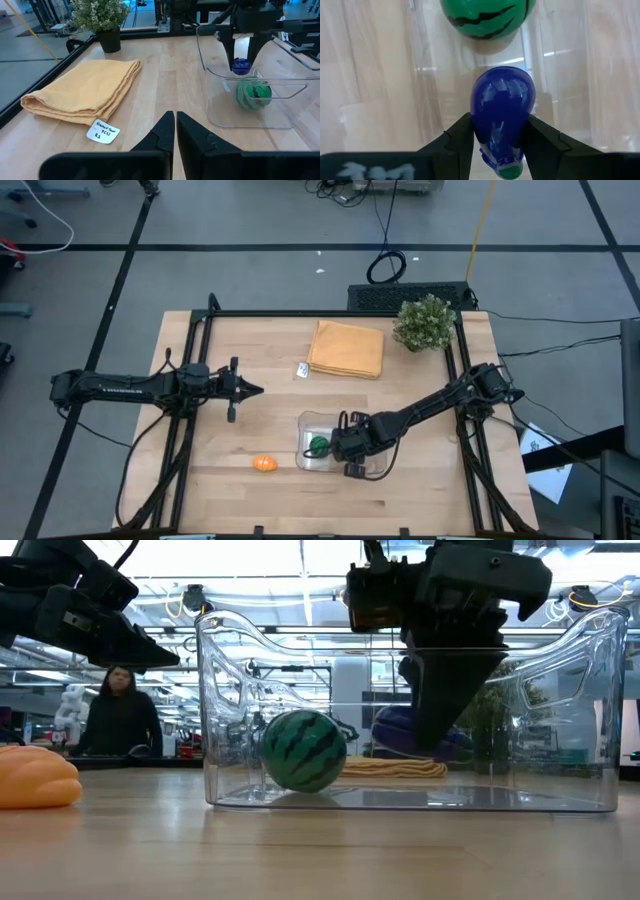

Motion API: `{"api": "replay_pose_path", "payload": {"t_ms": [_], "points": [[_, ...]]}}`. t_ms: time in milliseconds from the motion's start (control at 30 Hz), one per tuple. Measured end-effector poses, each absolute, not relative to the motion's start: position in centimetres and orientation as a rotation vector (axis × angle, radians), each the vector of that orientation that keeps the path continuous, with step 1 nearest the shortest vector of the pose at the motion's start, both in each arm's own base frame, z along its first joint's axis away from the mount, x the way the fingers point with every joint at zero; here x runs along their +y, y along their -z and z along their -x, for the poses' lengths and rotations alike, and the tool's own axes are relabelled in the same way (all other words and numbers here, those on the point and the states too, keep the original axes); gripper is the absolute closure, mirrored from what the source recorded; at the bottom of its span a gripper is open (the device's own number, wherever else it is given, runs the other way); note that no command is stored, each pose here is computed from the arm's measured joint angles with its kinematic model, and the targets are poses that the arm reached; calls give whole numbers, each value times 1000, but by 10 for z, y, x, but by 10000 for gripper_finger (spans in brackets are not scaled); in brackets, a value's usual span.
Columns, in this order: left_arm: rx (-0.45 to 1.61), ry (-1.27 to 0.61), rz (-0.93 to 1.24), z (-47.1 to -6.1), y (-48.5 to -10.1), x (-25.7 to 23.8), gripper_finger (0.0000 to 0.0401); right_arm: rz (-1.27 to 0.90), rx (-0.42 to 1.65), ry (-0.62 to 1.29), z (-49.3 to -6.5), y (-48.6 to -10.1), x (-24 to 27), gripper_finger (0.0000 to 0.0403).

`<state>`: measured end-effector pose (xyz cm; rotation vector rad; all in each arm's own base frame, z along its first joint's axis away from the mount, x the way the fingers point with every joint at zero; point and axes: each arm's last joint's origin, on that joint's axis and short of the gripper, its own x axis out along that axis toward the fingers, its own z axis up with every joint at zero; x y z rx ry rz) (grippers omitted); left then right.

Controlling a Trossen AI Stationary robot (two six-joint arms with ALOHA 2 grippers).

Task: Pick and placing Produce into tupperware
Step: Put the eggplant into the transparent bin

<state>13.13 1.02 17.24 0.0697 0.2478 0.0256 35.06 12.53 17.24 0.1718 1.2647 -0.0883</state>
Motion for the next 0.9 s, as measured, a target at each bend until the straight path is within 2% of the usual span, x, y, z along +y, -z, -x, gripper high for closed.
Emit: {"api": "replay_pose_path", "payload": {"t_ms": [900], "points": [[250,-27,-62,-131,-172,10,377,-155,1276,52,-347,-161,121,273]]}}
